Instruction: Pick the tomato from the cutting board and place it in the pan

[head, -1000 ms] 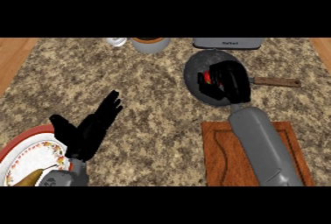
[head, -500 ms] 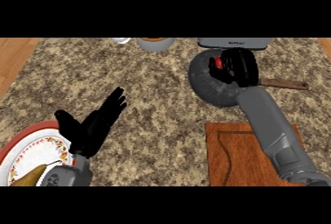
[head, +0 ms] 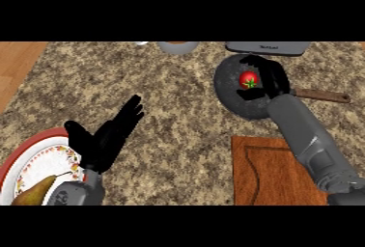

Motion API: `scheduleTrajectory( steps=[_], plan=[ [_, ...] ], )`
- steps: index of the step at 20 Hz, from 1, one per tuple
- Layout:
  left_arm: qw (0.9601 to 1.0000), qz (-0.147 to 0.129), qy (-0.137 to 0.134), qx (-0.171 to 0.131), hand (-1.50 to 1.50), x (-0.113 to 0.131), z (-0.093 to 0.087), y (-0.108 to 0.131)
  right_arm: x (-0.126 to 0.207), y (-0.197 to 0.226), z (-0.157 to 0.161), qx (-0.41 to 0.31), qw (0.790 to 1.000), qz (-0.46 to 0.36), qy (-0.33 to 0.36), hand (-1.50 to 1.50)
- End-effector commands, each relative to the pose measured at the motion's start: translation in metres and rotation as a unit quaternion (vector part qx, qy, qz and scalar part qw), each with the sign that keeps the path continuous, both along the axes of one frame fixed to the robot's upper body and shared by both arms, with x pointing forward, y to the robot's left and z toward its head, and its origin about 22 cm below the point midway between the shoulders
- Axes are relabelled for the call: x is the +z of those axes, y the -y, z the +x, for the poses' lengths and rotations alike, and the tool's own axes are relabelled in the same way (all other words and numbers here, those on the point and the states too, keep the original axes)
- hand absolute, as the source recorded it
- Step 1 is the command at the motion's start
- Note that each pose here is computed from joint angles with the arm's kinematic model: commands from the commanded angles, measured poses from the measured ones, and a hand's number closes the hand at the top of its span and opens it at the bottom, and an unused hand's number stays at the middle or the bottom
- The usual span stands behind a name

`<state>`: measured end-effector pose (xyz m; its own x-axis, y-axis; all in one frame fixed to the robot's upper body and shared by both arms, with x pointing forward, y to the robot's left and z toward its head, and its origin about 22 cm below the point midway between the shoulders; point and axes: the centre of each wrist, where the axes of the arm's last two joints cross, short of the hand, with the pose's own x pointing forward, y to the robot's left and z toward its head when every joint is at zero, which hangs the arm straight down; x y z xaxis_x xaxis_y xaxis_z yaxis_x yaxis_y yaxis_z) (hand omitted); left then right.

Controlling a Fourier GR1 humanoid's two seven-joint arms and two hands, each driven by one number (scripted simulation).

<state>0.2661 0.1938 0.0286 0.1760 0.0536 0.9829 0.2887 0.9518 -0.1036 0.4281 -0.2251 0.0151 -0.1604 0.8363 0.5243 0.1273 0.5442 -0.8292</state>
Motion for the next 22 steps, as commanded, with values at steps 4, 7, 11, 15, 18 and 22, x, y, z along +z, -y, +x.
scheduleTrajectory(
  steps=[4, 7, 11, 15, 18, 22],
  plan=[
    [1.0, 0.002, 0.001, 0.007, 0.0, 0.0, 0.006, 0.009, 0.009, 0.003, 0.004, 0.038, 0.984, 0.171, 0.039, -1.5],
    [0.9999, 0.006, -0.005, 0.007, 0.0, -0.013, -0.004, -0.006, 0.015, 0.013, 0.007, 0.041, 0.968, 0.245, 0.032, -1.5],
    [0.9999, 0.002, 0.003, 0.014, 0.0, -0.004, -0.001, -0.007, 0.01, 0.044, 0.001, 0.051, 0.952, 0.302, -0.026, -1.5],
    [0.9999, 0.007, -0.003, 0.014, 0.0, -0.004, -0.01, -0.011, 0.015, 0.102, -0.011, 0.071, 0.944, 0.316, -0.065, -1.5],
    [0.9999, -0.006, -0.003, 0.011, 0.0, 0.001, 0.0, -0.003, 0.004, 0.115, -0.021, 0.12, 0.937, 0.318, -0.076, -1.5],
    [1.0, -0.005, -0.002, 0.008, 0.0, -0.01, -0.007, -0.009, 0.014, 0.154, -0.033, 0.146, 0.928, 0.334, -0.082, -1.5]
  ],
)
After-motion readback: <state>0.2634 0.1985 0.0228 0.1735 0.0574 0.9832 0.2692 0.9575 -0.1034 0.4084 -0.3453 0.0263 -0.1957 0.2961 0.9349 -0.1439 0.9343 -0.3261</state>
